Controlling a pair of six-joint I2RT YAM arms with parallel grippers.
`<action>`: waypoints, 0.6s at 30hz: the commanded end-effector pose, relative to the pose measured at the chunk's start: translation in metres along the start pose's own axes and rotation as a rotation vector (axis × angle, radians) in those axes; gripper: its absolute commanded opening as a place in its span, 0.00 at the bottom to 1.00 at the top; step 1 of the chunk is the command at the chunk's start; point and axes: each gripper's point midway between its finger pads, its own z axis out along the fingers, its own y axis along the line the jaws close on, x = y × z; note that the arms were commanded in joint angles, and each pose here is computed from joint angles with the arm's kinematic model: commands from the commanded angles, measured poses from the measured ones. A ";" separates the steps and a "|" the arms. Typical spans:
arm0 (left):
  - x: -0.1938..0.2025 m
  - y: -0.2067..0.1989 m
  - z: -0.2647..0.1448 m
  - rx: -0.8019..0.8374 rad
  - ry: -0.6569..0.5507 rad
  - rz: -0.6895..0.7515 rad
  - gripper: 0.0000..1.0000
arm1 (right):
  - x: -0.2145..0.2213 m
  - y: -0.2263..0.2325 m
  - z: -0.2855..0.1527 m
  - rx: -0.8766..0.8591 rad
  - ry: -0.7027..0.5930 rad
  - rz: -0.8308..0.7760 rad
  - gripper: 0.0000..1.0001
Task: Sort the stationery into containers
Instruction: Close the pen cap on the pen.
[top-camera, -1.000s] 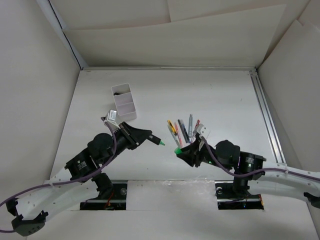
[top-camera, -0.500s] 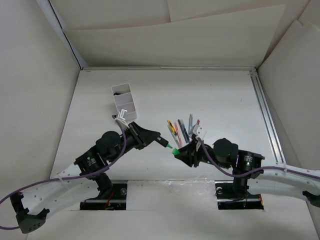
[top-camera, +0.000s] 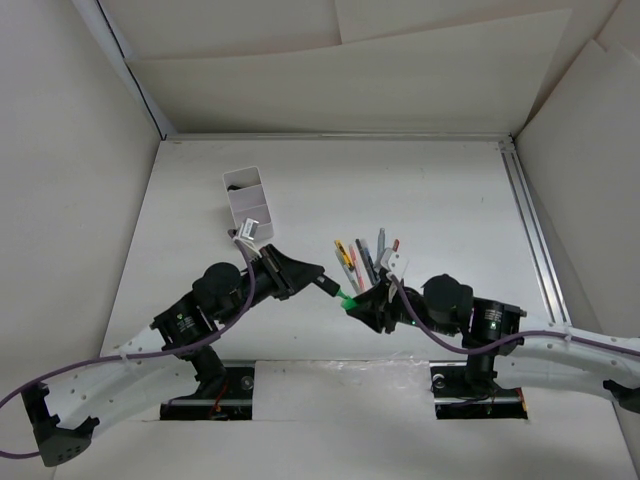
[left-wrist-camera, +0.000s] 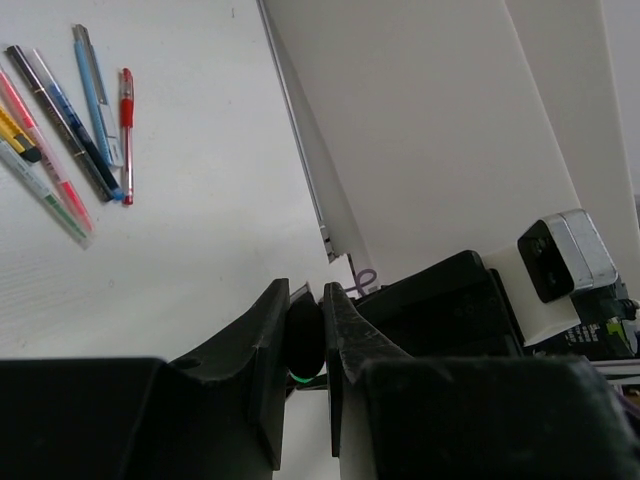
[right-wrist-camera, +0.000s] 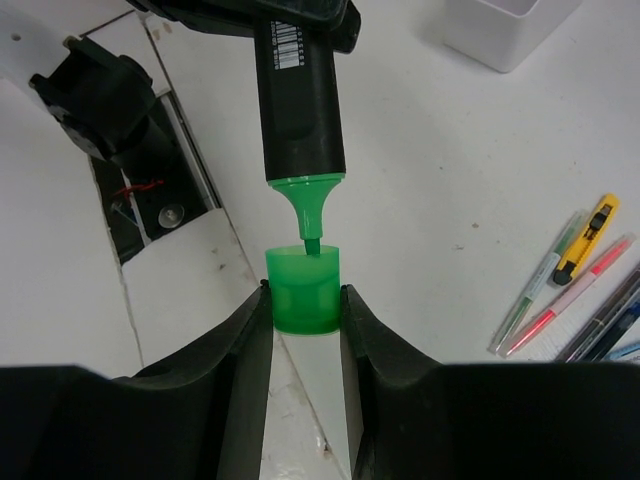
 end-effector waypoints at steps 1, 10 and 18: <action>-0.003 -0.013 -0.001 0.066 -0.007 0.021 0.00 | -0.034 0.010 -0.005 -0.033 -0.084 -0.011 0.24; -0.004 -0.017 -0.007 0.086 -0.008 0.039 0.00 | -0.035 0.010 -0.010 -0.041 -0.083 -0.030 0.24; 0.001 -0.019 -0.006 0.100 0.017 0.050 0.00 | -0.041 0.011 -0.014 -0.043 -0.095 -0.038 0.24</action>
